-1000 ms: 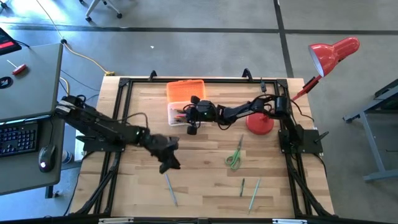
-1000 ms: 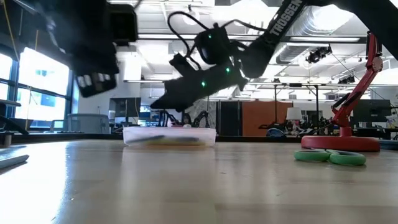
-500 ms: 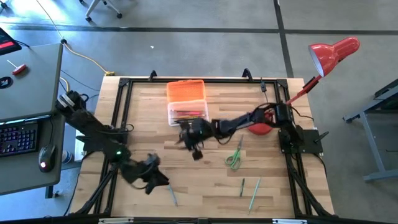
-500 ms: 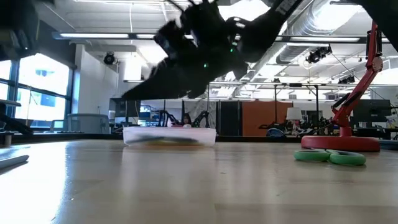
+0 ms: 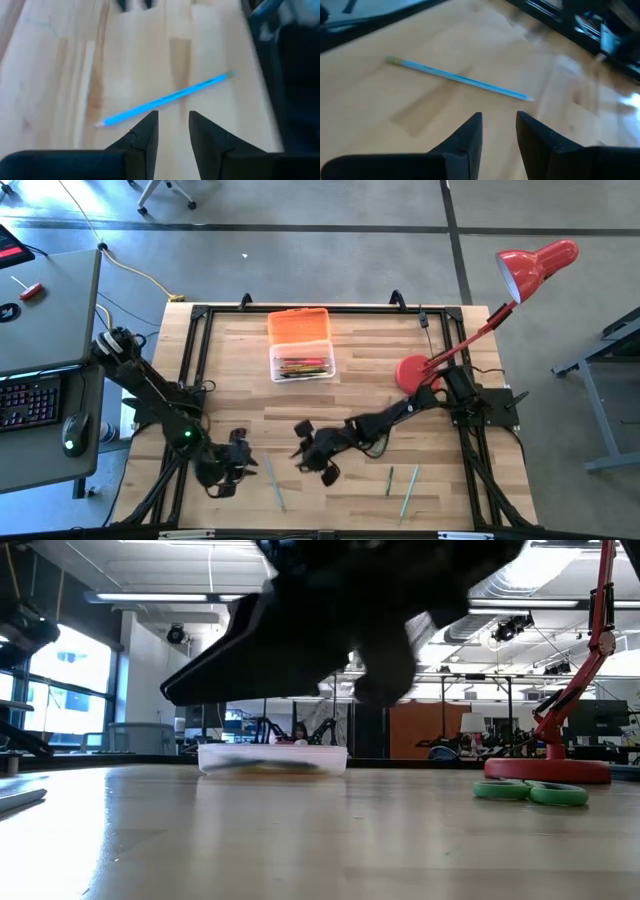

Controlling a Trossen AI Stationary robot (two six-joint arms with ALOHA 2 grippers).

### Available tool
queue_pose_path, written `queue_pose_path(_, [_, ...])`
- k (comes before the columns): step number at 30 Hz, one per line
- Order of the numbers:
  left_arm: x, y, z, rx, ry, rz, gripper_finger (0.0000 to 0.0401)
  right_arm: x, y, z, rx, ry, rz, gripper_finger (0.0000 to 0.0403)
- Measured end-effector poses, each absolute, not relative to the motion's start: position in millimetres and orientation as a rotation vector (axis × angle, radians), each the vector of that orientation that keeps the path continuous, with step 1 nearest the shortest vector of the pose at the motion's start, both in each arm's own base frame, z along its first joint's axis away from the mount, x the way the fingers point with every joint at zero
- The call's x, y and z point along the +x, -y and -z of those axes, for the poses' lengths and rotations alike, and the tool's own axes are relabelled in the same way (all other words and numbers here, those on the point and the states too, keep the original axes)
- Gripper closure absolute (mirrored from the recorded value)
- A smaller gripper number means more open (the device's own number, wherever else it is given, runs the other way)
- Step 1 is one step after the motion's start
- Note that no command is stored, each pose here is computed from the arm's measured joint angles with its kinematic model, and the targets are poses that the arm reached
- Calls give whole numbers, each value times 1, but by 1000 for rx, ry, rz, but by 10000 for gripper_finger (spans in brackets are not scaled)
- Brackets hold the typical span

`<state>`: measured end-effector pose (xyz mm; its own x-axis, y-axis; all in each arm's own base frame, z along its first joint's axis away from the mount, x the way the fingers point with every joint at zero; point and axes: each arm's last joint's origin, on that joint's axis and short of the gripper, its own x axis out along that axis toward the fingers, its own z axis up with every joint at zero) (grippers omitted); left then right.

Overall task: Pick & place school supplies into a supply box
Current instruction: Put the left blue pencil into the orange supply box

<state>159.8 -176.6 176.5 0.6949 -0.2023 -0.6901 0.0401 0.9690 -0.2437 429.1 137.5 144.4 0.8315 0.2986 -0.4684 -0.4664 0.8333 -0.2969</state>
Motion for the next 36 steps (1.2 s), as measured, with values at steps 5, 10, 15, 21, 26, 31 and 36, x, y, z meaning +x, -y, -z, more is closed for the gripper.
queue_pose_path(5, [183, 172, -172, 27, -757, 337, 261, 420, -160, -143, -449, -437, -418, 305])
queue_pose_path(10, [204, 168, -161, 222, -711, 481, 261, 412, -173, -141, -504, -482, -360, 305])
queue_pose_path(15, [225, 163, -144, 178, -717, 577, 261, 402, -189, -140, -542, -508, -351, 305])
queue_pose_path(21, [236, 165, -121, 193, -703, 887, 261, 391, -205, -138, -606, -538, -280, 305])
queue_pose_path(26, [244, 156, -106, 223, -733, 833, 261, 388, -210, -138, -635, -534, -220, 304])
queue_pose_path(31, [249, 157, -112, 227, -634, 897, 261, 387, -211, -138, -640, -533, -206, 304])
queue_pose_path(36, [252, 156, -120, 329, -543, 833, 261, 388, -209, -138, -640, -535, -200, 304])
